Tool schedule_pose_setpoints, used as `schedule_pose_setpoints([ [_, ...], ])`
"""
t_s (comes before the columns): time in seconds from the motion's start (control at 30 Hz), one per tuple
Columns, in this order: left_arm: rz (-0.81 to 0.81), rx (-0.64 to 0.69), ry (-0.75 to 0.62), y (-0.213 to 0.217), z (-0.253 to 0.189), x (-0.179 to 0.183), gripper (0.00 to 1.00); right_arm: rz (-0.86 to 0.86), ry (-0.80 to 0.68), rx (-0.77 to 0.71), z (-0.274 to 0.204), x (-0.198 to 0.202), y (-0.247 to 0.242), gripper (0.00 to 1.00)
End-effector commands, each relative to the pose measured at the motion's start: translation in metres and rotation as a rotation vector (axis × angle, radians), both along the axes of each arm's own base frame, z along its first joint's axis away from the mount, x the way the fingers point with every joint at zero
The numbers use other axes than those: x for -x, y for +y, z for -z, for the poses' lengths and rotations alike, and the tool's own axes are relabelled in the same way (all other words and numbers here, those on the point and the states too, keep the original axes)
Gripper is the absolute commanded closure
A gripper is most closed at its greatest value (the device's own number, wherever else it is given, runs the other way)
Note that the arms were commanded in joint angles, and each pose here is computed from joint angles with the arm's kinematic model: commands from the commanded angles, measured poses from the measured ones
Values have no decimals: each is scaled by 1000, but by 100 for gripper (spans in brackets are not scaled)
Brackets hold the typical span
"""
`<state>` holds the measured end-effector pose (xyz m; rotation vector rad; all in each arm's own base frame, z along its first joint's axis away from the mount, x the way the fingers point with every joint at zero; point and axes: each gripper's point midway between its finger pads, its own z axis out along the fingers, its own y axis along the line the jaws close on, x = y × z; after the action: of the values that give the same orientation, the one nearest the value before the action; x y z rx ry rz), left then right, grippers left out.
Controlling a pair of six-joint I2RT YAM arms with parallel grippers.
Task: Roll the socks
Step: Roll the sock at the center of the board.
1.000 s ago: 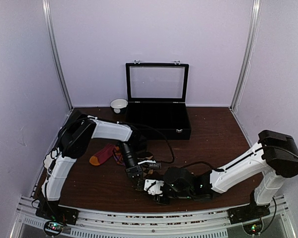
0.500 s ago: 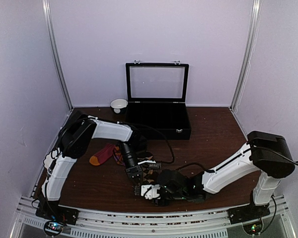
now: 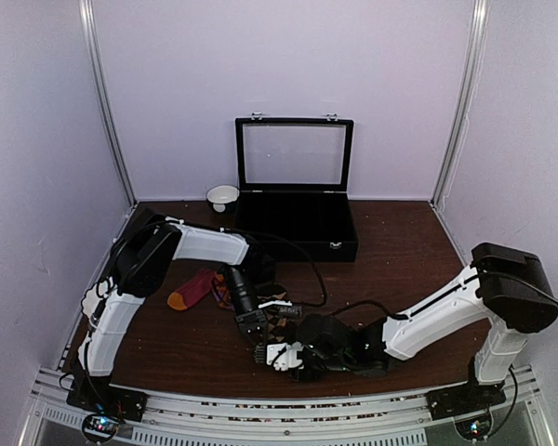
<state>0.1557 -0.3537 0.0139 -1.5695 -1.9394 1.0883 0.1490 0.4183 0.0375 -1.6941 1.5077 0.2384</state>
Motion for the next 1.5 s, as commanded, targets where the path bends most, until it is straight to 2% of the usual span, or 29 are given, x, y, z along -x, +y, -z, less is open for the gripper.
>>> schedule_pose_setpoints([
  [0.0,88,-106,-100,20,46,-7,94,16,-11,34,4,-7,0,63],
  [0.07,93,-98,-100,20,45,-6,90,22,-9,48,11,-8,0,65],
  [0.17,114,-67,-113,21,40,-4,77,51,-14,104,25,-13,-4,69],
  [0.33,124,-36,-163,22,33,-8,71,112,31,140,46,-16,-14,78],
  [0.47,96,103,-399,15,2,-34,62,136,163,151,52,-7,-23,92],
  [0.53,73,153,-516,21,-12,-44,60,152,241,147,54,-1,-27,95],
  [0.6,39,189,-612,24,-27,-57,59,148,303,148,57,8,-32,100],
  [0.7,6,211,-677,28,-39,-67,59,161,393,121,57,19,-35,100],
  [0.93,12,319,-602,24,-50,-42,61,256,622,50,66,25,-37,100],
  [1.23,37,434,-679,17,-60,-18,63,440,1069,1,97,12,-48,100],
  [1.47,113,457,-720,6,-48,-11,63,518,1228,-28,104,4,-52,100],
])
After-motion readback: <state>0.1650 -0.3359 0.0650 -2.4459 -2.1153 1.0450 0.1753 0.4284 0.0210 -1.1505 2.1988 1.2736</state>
